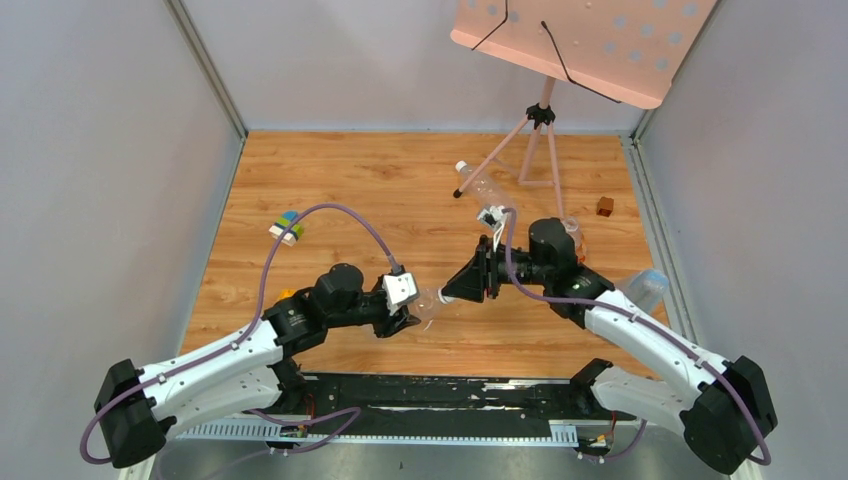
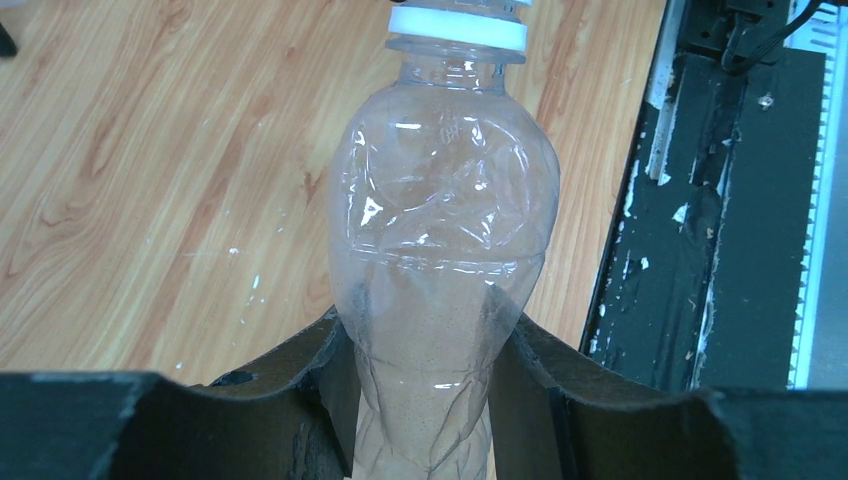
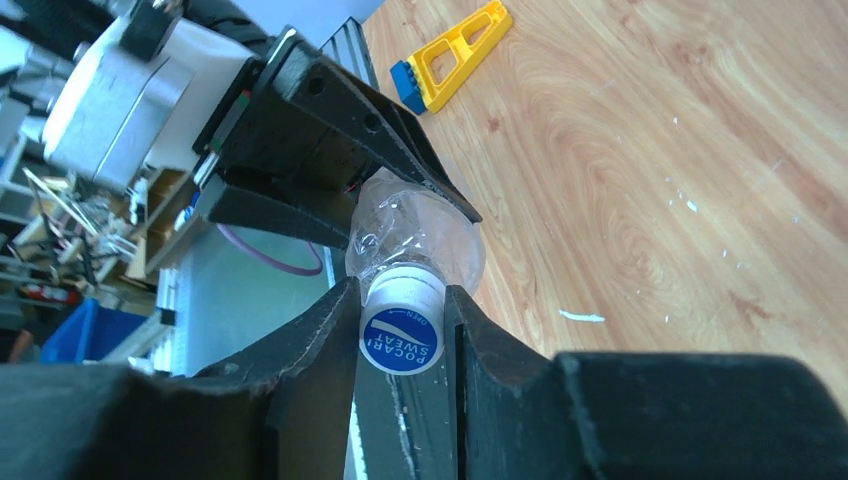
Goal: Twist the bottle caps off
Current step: Unscrew the bottle cap from the plastic bottle.
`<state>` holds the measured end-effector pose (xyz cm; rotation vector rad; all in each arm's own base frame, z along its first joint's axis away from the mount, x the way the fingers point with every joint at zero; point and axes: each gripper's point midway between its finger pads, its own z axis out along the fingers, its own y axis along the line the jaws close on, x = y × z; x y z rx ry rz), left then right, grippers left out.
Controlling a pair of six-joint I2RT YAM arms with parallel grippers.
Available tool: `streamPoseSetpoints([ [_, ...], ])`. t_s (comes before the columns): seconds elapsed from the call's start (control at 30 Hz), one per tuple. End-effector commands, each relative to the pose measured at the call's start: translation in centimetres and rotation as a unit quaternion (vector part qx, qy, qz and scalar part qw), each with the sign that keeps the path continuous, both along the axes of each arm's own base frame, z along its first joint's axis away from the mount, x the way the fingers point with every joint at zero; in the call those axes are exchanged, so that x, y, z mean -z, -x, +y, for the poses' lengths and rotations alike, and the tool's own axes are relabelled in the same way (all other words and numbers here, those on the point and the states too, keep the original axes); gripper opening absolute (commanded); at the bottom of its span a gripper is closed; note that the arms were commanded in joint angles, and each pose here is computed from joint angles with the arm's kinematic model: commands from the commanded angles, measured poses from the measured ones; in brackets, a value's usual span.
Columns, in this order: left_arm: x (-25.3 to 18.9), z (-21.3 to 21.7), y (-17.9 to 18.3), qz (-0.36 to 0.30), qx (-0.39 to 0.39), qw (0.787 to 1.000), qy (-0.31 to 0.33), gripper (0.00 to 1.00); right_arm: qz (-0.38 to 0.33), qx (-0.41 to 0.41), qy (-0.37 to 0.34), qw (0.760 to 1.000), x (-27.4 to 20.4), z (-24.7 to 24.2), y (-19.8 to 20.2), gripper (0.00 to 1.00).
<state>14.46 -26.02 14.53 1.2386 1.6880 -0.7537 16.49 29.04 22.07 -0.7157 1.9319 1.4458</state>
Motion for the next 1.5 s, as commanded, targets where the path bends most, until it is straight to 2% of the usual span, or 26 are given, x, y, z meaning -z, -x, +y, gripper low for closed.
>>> streamPoseSetpoints([
  [0.0,-2.4,-0.6,-0.6,-0.027,-0.003,0.999,0.037,0.15,-0.142,-0.088,-0.036,0.985,-1.4,-0.3,2.3,0.11],
  [0.17,-2.8,-0.6,-0.3,-0.027,0.002,0.999,0.044,0.15,-0.265,-0.105,-0.056,0.957,-1.7,-0.4,2.5,0.11],
  [0.23,-2.9,-0.6,-0.3,-0.029,0.004,0.998,0.047,0.15,-0.279,-0.086,-0.053,0.955,-2.0,-0.5,1.8,0.18],
  [0.3,-3.0,-0.5,-0.2,-0.028,0.004,0.998,0.047,0.15,-0.273,-0.068,-0.047,0.958,-2.3,-0.5,1.2,0.25],
  [0.4,-2.6,-0.5,-0.2,-0.025,0.005,0.999,0.044,0.15,-0.239,-0.049,-0.039,0.969,-2.6,-0.5,0.8,0.52],
  [0.47,-2.4,-0.5,-0.3,-0.024,0.002,0.999,0.039,0.15,-0.204,-0.022,-0.029,0.978,-2.7,-0.7,0.3,0.62],
  [0.73,-2.2,-0.5,-0.5,-0.025,0.0,0.999,0.03,0.15,-0.112,0.045,-0.025,0.992,-3.1,-1.2,-0.5,0.7],
  [0.87,-2.1,-0.6,-0.6,-0.023,0.0,0.999,0.03,0.15,-0.078,0.054,-0.022,0.995,-2.6,-0.9,-0.8,0.68],
  [0.93,-2.1,-0.6,-0.6,-0.021,0.0,0.999,0.029,0.15,-0.068,0.046,-0.021,0.996,-2.5,-0.6,-0.7,0.61],
  [1.03,-2.0,-0.7,-0.5,-0.018,0.001,0.999,0.029,0.15,-0.06,0.038,-0.02,0.997,-2.4,-0.3,-0.7,0.55],
  [1.23,-2.0,-0.7,-0.6,-0.018,-0.001,0.999,0.028,0.15,-0.058,0.012,-0.022,0.998,-2.5,0.1,-0.2,0.27],
  [1.37,-2.0,-0.5,-0.5,-0.019,-0.002,0.999,0.027,0.15,-0.129,-0.048,-0.038,0.99,-3.0,0.1,1.2,0.21],
  [1.47,-2.1,-0.4,-0.5,-0.022,-0.003,0.999,0.029,0.15,-0.226,-0.095,-0.057,0.968,-2.9,-0.2,2.3,0.15],
])
